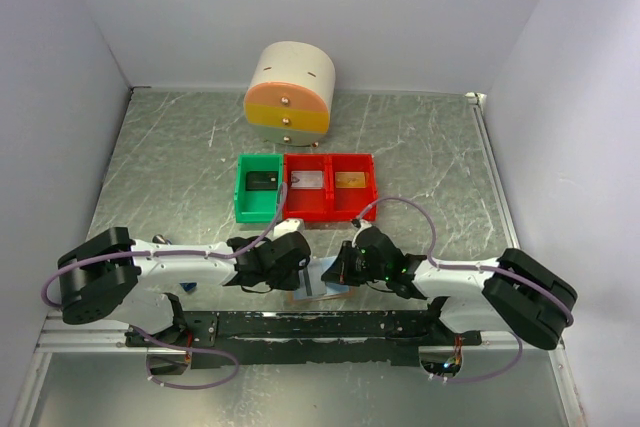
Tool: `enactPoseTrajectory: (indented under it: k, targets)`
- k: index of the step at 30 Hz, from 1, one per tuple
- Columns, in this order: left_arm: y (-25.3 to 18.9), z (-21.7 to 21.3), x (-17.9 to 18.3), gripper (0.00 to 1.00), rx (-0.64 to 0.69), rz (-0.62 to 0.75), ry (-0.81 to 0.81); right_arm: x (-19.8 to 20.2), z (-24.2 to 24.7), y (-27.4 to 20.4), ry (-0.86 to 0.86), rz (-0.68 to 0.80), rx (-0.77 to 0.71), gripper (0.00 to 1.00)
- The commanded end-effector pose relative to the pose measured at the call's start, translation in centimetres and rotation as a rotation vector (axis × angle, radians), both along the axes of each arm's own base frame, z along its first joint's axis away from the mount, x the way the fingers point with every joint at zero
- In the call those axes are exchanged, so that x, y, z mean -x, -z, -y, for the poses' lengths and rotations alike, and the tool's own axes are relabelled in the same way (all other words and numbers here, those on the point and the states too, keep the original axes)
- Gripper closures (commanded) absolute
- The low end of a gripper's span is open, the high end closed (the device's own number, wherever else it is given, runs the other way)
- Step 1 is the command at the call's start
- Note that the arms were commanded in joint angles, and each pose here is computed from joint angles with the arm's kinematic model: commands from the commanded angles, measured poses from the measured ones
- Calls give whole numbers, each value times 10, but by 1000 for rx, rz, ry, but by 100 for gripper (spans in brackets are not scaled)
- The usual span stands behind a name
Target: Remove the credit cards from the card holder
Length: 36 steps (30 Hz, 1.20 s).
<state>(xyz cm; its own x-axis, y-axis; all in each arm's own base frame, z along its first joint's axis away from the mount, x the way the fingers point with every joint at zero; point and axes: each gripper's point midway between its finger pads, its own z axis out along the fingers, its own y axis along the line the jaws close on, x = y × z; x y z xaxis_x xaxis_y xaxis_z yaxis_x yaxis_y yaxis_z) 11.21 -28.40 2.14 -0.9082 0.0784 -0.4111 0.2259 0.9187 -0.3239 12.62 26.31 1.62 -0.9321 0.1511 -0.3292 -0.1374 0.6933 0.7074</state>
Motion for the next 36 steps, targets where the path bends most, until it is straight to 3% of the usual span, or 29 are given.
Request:
enactPoseTrajectory:
  k: [1, 5, 15, 20, 25, 30, 36]
  targets:
    - [8, -5, 2, 76, -43, 2, 16, -7, 14, 8, 49, 8, 88, 100]
    - [9, -7, 2, 76, -48, 3, 10, -14, 27, 6, 91, 45, 147, 100]
    - [1, -2, 0, 71, -29, 12, 1, -8, 21, 8, 62, 29, 110, 100]
    - [-26, 5, -5, 60, 55, 53, -15, -8, 20, 8, 57, 30, 106, 100]
    - [-49, 20, -10, 56, 183, 94, -28, -7, 23, 9, 63, 34, 107, 100]
    - [-43, 34, -9, 47, 306, 88, -40, -6, 22, 10, 59, 26, 109, 100]
    - [-21, 32, -5, 49, 273, 46, -57, -5, 19, 9, 51, 19, 91, 100]
